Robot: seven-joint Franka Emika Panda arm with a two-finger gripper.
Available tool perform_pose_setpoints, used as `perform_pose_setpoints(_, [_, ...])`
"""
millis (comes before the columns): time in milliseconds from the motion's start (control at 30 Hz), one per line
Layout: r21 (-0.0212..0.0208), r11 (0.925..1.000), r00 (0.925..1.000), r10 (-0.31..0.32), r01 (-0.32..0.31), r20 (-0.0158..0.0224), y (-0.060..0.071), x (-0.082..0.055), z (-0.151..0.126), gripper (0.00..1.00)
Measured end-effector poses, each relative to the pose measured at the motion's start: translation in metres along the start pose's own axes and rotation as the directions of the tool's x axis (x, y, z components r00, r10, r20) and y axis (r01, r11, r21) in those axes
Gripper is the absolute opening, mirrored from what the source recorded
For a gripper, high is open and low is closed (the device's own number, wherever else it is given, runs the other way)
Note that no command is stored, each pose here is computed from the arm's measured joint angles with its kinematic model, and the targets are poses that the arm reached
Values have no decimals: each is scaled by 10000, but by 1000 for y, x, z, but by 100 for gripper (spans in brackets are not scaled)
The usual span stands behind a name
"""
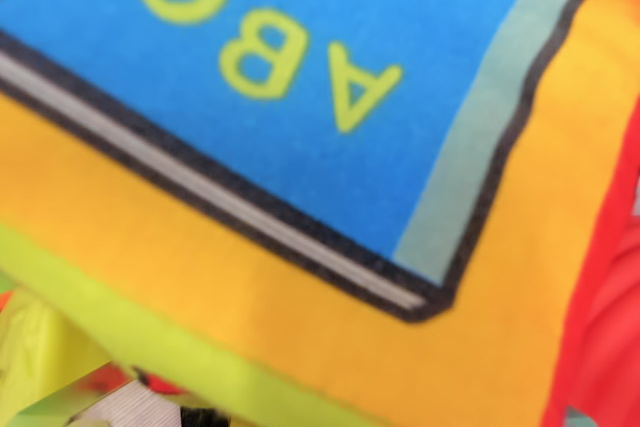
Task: Pick an object from the bin
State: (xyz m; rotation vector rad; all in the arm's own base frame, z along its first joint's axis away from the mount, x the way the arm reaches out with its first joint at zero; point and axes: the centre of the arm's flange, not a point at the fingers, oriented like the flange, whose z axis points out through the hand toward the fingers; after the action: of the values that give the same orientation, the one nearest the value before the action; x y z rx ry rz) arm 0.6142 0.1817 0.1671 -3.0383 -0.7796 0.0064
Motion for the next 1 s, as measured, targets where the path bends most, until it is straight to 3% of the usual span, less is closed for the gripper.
perform_pose_setpoints(467, [-23, 10000, 10000, 4, -4, -18, 1, 0, -6, 0])
perform_pose_setpoints(667, [-49, 10000, 10000, -11, 11, -29, 0, 1, -20, 0])
perform_pose_setpoints(1000, [-58, 10000, 10000, 0, 0, -19, 0, 1, -48, 0])
